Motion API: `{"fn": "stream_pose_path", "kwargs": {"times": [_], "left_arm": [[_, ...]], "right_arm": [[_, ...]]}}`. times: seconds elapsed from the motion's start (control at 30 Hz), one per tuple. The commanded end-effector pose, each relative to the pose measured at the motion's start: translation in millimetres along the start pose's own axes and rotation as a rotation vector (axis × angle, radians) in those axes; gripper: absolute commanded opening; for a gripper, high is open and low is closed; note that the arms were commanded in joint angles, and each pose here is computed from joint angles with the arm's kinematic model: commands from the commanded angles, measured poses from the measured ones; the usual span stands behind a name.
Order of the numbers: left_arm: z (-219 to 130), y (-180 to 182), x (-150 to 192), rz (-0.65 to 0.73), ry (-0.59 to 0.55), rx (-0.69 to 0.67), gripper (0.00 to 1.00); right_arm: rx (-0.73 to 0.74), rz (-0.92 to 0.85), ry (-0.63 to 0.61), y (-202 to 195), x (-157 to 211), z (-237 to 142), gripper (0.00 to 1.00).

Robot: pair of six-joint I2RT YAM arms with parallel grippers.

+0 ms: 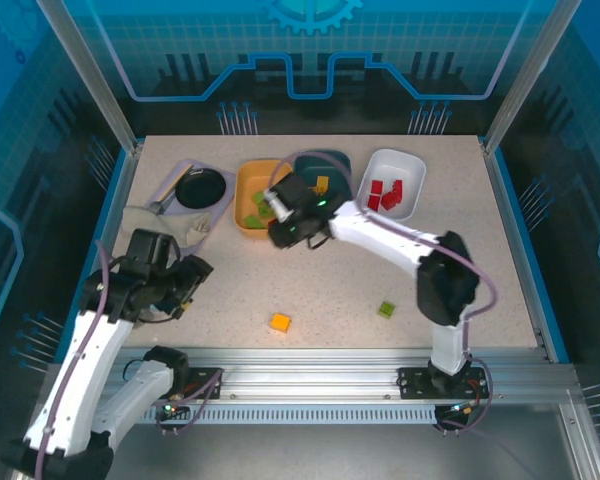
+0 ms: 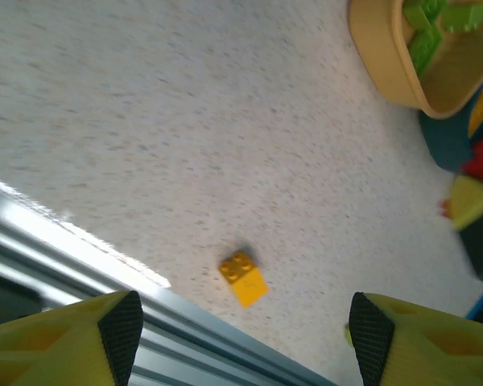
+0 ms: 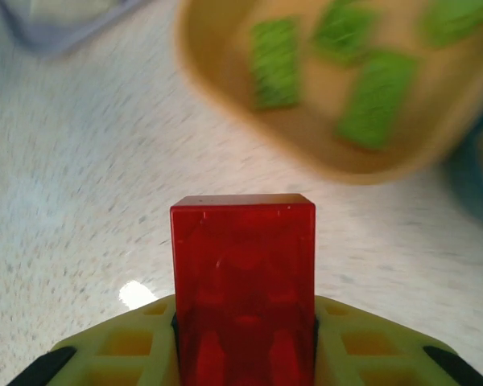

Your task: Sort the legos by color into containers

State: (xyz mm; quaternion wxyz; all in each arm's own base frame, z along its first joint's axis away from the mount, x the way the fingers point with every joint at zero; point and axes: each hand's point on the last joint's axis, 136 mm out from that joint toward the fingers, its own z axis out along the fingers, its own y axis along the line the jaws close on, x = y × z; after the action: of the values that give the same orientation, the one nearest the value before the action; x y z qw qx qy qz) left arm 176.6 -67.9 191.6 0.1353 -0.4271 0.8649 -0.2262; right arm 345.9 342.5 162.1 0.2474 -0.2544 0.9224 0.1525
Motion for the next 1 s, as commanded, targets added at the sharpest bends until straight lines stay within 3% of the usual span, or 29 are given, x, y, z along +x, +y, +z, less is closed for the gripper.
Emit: {"fn": "stream_pose_path", "kwargs": {"times": [0.0,0.23,0.43,0.73,0.97], "left_arm": [[18,-56,9,0.084,0.099,0.167,0.72],[51,-142,22,0.244,0.164,0.235,0.72],[77,-210,21,0.318,0.188,0.308,0.72],[110,-295,15,0.399,0.212,0.376,0.72],[126,-335,11,0.415,0.213,0.398,0.72]], "right_arm": [[0.037,0.176,-0.043,-52,-7,-25,0.30],[0.180,0.490,-0.089,-177,-16,-51,0.29],[0.259,0.695,-0.101,-254,-20,-41,0.29],[0.300,0.829,-0.101,-333,-35,-5,0.30],[0.311,0.886,-0.045,-373,-31,34,0.31]]}}
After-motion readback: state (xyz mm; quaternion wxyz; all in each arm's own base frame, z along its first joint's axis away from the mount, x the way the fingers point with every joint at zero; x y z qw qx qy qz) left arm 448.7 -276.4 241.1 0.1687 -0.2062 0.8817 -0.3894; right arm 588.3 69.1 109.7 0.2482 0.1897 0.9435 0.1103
